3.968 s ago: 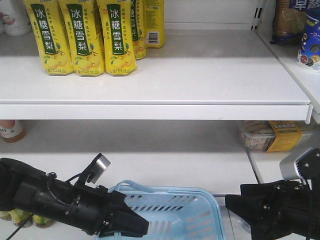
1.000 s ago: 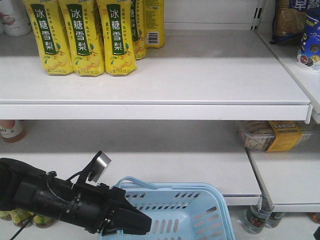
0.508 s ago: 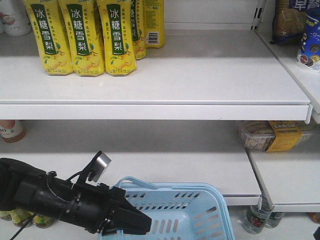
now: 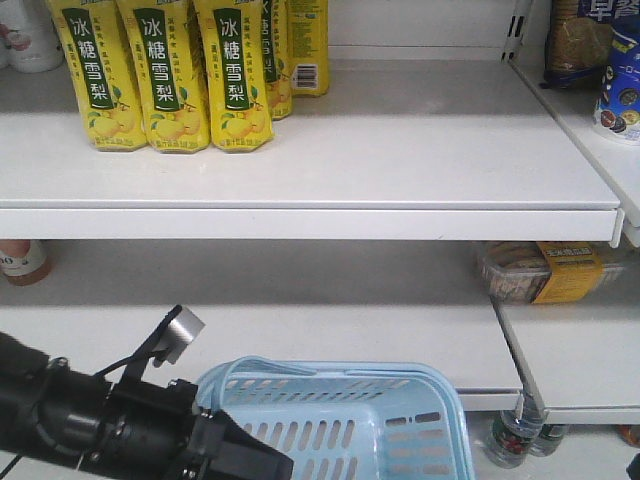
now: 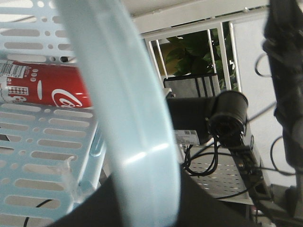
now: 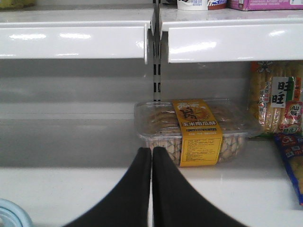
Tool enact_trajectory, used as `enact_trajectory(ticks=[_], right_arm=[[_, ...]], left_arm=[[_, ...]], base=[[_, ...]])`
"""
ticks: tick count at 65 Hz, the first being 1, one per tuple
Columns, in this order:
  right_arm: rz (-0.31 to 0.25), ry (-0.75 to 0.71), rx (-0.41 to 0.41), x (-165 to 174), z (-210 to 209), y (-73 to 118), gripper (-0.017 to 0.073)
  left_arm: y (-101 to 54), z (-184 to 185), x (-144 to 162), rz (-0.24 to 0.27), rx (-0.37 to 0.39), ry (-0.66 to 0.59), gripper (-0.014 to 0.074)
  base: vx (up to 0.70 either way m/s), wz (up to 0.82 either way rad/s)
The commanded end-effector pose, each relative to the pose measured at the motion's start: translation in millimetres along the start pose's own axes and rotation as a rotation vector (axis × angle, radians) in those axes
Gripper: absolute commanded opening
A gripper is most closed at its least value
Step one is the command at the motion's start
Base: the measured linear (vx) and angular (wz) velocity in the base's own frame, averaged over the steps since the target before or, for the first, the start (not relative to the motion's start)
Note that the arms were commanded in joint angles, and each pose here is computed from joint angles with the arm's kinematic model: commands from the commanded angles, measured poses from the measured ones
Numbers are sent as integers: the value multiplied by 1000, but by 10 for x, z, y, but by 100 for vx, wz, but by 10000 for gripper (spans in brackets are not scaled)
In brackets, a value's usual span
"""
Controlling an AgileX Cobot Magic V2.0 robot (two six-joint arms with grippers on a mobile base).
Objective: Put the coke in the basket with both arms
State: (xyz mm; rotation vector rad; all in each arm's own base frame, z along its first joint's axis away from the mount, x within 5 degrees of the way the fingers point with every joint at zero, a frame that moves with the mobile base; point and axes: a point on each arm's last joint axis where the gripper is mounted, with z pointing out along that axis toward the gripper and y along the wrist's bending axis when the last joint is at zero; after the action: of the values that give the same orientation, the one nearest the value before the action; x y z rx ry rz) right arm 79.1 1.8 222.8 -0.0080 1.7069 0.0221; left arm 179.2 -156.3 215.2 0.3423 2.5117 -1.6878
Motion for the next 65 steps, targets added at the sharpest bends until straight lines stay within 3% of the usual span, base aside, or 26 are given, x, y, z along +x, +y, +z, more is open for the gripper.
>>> enact_trajectory(ticks=[1,14,22,30,36,39,46,53,60,65], right_arm=[[-9,-83,31,-154,-4,-27,-10],[-9,-83,31,-154,-4,-27,-10],[-9,-83,31,-154,-4,-27,-10],[-8,-84,32,-155,-4,-27,-10],[-8,-83,32,-155,-2,-28,-10],[-8,-83,32,-155,-2,-28,-10],[-8,-83,32,-155,-2,-28,-10],[-8,-83,32,-155,-2,-28,-10],[-8,-83,32,-155,-2,-28,-10],[-8,-83,32,-155,-2,-28,-10]], left_arm=[[-431,-159,132,98,138,-113,-6],[-641,-461,486,315,-12,-353,-6],[-627,-670,674,479,-160,-494,-6],[-549,-824,881,589,-283,-580,-6],[-451,-896,998,577,-347,-632,-6],[-379,-917,1048,535,-369,-657,-6],[-209,-969,1132,496,-443,-727,-6],[-55,-1014,1181,494,-510,-809,-6],[75,-1046,1212,538,-567,-885,-6],[129,-1072,1227,624,-610,-939,-6]], base=[[0,0],[0,0],[0,0],[0,0],[0,0],[0,0],[0,0],[0,0],[0,0],[0,0]])
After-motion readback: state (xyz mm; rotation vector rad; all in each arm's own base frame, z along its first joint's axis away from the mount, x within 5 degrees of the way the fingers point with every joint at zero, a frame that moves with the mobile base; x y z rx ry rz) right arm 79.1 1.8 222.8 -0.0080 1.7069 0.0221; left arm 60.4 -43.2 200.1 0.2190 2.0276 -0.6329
